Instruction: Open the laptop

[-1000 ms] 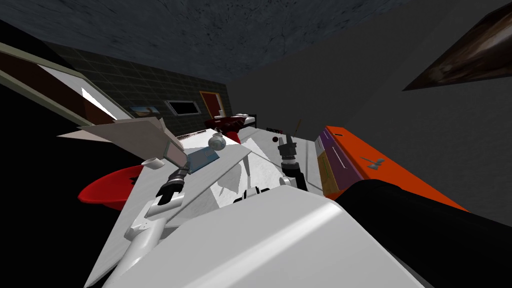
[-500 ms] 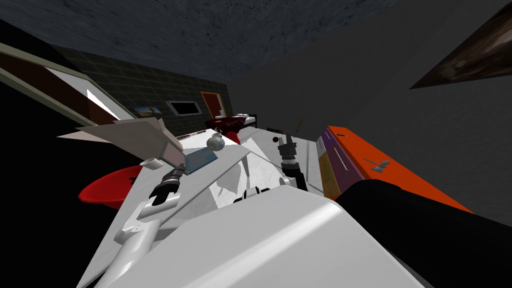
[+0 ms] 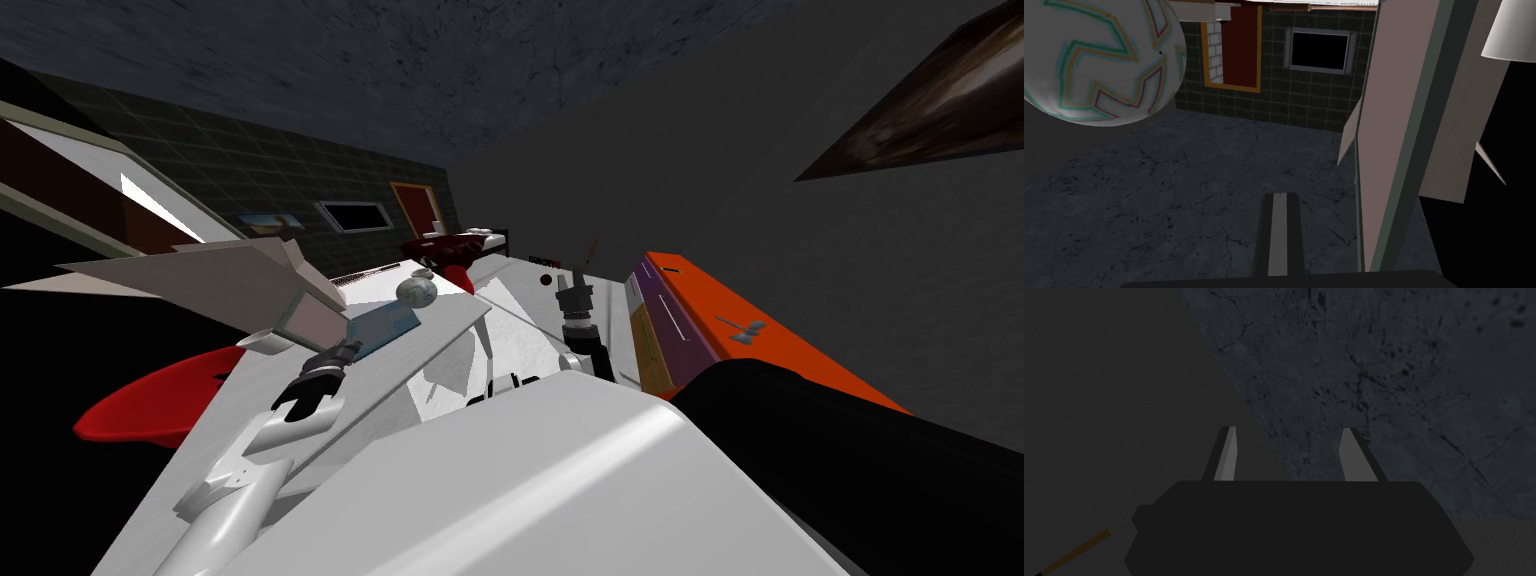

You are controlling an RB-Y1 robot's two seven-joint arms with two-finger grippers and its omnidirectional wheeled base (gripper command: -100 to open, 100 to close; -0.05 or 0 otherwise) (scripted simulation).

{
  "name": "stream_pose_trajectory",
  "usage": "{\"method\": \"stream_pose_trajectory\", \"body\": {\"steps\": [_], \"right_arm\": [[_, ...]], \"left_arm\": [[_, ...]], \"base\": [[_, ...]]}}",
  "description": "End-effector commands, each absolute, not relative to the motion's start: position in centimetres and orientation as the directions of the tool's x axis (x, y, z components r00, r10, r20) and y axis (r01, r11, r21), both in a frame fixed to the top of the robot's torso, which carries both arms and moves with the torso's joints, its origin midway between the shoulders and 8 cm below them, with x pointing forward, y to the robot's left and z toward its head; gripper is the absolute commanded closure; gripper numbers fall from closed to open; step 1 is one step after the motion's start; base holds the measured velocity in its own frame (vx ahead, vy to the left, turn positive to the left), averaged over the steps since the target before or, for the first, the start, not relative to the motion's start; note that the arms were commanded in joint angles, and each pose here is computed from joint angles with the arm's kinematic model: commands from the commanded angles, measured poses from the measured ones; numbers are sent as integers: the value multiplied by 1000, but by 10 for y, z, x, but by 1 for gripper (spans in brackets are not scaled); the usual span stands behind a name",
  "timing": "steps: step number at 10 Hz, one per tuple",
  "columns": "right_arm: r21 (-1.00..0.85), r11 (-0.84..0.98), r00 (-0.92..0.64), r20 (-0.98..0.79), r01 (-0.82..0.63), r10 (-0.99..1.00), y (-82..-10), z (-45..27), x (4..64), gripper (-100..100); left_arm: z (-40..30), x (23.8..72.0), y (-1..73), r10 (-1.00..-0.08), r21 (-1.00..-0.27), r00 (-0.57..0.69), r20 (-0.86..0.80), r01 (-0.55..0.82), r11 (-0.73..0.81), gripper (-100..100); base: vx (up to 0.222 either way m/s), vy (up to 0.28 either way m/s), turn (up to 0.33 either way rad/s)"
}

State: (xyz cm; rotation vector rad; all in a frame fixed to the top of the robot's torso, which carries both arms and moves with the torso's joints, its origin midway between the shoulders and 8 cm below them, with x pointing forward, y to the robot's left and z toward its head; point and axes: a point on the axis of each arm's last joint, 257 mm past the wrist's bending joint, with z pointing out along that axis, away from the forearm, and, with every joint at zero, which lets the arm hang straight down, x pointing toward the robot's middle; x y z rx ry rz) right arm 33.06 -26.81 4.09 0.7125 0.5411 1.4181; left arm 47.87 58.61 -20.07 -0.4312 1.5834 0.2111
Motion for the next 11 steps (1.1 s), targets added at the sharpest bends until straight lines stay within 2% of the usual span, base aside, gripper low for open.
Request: {"method": "stream_pose_trajectory", "body": {"steps": [1, 2, 5, 7, 8, 10, 11], "right_arm": [[724, 9, 94, 76, -689, 993, -268, 41, 331, 0], [724, 10, 94, 76, -689, 993, -268, 41, 331, 0], [724, 10, 94, 76, -689, 993, -268, 41, 331, 0], [724, 10, 94, 76, -689, 993, -268, 41, 331, 0], [724, 10, 94, 76, -689, 993, -268, 41, 331, 0], [724, 9, 94, 76, -689, 993, -268, 41, 331, 0], [724, 9, 94, 76, -689, 993, -268, 41, 331, 0]], "left_arm": [[-201, 475, 591, -90, -65, -45, -995, -406, 912, 100], [-178, 478, 596, -52, -36, -28, -998, -403, 914, -100], [-144, 482, 600, -8, -10, 6, -1000, -394, 919, -100], [-153, 481, 599, -19, -16, -3, -1000, -397, 918, -100], [-154, 481, 599, -19, -16, -4, -1000, -397, 918, 100], [-159, 468, 613, 102, 133, -97, -990, -406, 904, 100], [-160, 465, 616, 131, 170, -121, -984, -405, 898, 100]], "base": [[24, -53, -10], [-47, 87, 6], [-63, 163, -3], [-19, 53, -1], [-4, 9, 1], [68, -80, -59], [97, -124, -50]]}}
